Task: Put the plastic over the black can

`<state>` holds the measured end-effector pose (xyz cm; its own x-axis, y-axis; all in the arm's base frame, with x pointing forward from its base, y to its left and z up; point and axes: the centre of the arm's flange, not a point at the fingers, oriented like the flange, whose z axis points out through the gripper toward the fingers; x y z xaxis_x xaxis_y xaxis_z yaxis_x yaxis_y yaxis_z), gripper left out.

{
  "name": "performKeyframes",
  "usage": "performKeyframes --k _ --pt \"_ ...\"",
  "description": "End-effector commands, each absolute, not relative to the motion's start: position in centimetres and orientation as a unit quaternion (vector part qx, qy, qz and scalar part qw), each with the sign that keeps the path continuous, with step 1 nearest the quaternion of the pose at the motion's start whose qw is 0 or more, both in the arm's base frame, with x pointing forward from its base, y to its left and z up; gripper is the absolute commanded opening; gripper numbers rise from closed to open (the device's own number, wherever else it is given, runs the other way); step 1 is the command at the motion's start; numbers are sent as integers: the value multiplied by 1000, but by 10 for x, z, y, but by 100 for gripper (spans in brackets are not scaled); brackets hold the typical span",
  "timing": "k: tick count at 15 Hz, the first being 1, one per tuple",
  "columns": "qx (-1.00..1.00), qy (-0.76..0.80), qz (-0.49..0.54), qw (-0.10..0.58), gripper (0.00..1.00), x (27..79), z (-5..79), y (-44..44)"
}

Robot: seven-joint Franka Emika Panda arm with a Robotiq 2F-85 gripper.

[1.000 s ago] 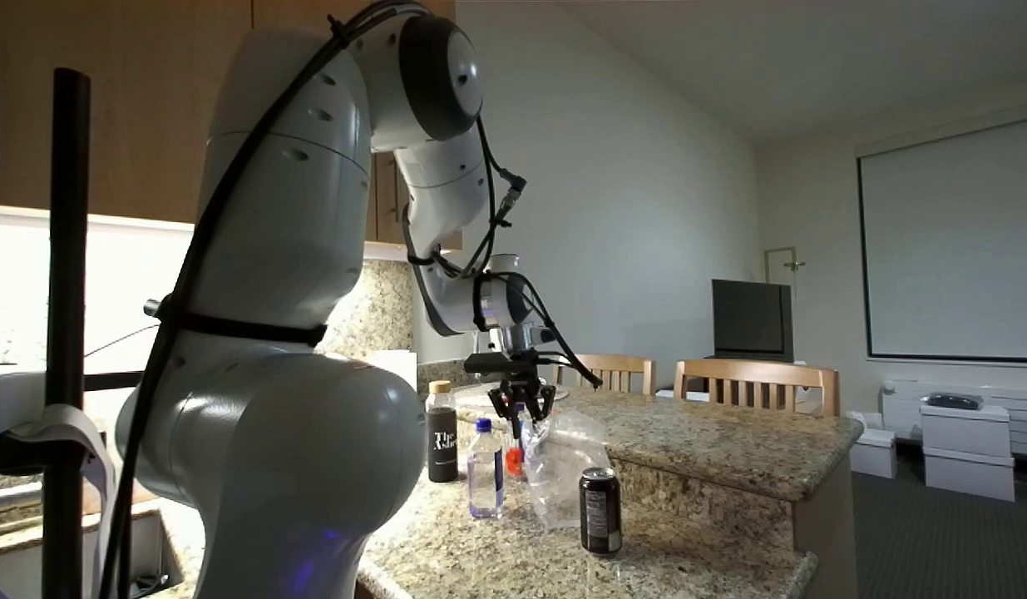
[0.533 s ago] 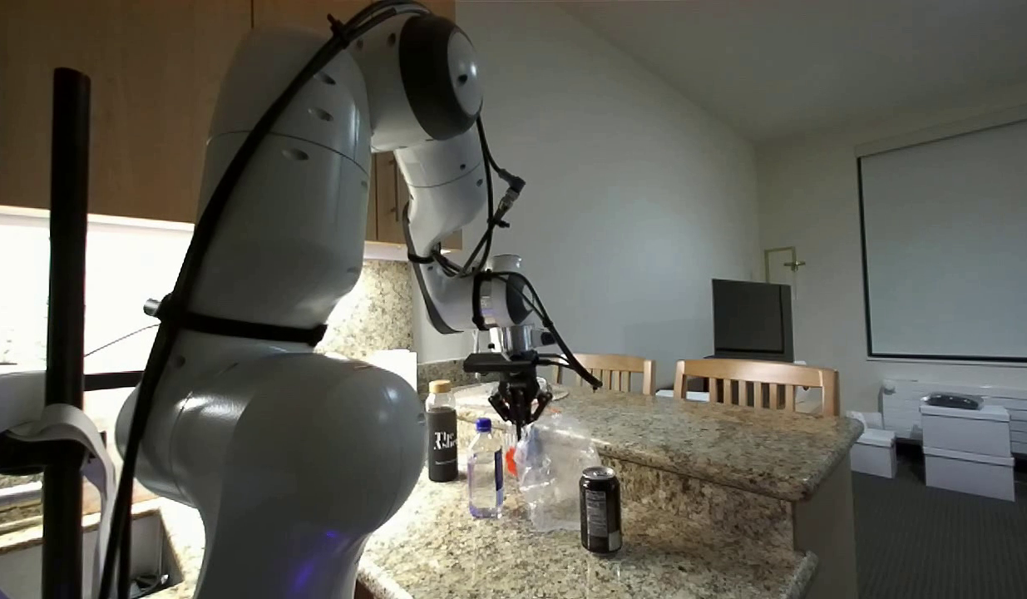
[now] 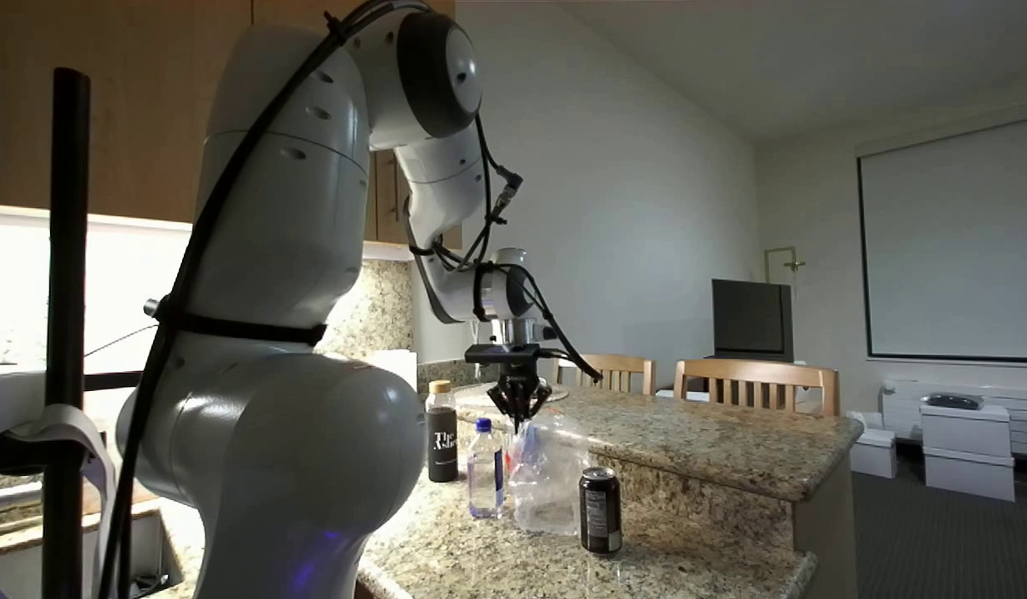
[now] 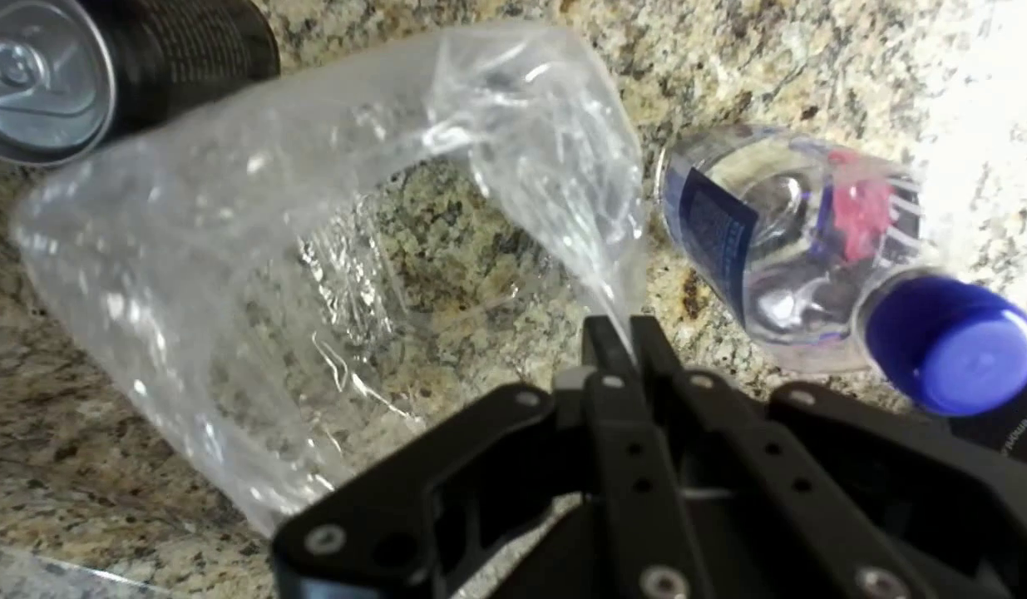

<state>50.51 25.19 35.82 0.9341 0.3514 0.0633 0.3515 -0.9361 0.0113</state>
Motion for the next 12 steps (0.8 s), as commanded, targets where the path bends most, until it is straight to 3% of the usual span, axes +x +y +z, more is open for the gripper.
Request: performKeyframes --k 1,9,10,12 --pt "-982 -188 -27 12 10 509 392 244" --pt "-984 -177 -16 27 8 519 420 233" --pt "-984 -173 -13 29 34 520 419 232" --pt "-985 -167 5 36 36 520 415 228"
